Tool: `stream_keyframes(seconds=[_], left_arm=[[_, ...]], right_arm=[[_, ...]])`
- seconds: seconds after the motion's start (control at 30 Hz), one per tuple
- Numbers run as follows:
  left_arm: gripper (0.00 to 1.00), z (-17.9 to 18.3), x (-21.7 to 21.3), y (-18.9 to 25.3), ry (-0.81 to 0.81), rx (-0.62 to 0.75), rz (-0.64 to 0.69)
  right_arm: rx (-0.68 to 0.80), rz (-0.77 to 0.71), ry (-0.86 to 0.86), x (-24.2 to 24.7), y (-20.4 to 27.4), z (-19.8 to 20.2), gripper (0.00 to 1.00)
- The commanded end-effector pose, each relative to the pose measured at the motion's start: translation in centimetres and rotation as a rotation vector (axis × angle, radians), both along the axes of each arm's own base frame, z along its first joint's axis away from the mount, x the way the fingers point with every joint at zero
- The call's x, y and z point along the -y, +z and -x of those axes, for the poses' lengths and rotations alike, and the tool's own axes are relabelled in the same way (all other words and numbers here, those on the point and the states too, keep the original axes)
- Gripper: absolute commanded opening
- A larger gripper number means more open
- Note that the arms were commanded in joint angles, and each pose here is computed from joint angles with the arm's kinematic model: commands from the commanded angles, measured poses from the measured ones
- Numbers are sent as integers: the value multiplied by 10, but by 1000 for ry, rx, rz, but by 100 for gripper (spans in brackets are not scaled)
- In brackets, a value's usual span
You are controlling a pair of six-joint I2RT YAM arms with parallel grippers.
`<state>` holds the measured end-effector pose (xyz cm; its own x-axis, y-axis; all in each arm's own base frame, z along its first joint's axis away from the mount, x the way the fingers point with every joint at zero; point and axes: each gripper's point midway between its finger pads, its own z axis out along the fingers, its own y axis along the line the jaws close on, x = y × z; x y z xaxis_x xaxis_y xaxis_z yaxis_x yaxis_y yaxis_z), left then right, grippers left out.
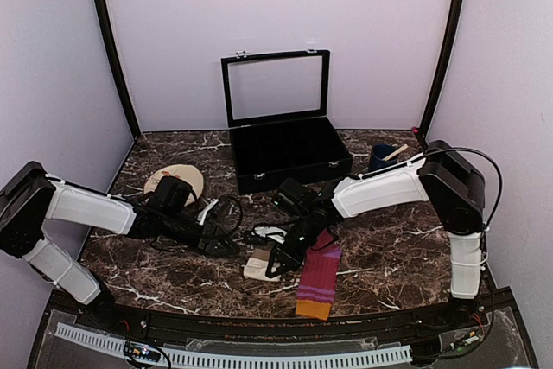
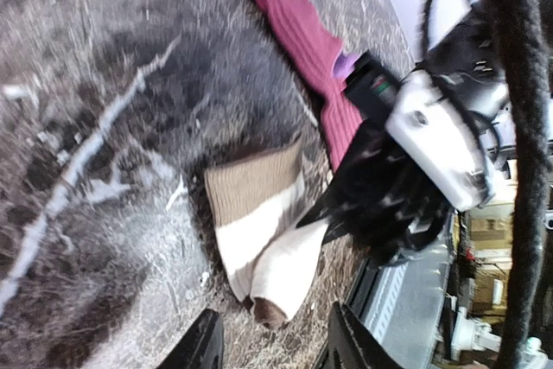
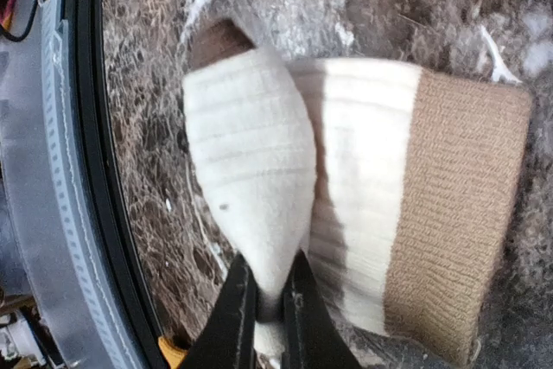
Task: Roll the socks
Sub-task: Roll the sock at the center of the board.
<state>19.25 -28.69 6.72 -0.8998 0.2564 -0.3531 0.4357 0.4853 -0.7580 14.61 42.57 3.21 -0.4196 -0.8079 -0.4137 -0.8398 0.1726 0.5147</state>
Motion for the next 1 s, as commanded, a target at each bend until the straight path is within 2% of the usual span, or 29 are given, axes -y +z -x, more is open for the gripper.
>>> stream_keyframes(seconds=[0.0, 0.17, 0.2, 0.27, 0.53, 0.97], left_arm=[[44, -11, -3, 13, 48, 125, 14], [47, 3, 9, 12, -25, 186, -23], [58, 7, 13, 10, -45, 196, -37], [61, 15, 19, 5, -84, 211, -66], [61, 28, 30, -4, -160, 258, -104], [52, 36, 46, -5, -289, 353, -124]], right_arm=[[-145, 11, -21, 0, 4, 5, 0], [-214, 12, -55, 2, 8, 1, 0], [-228, 16, -60, 2, 7, 1, 0], [-259, 31, -68, 4, 5, 1, 0], [-327, 27, -102, 6, 5, 3, 0], [-384, 31, -117, 10, -1, 7, 0]])
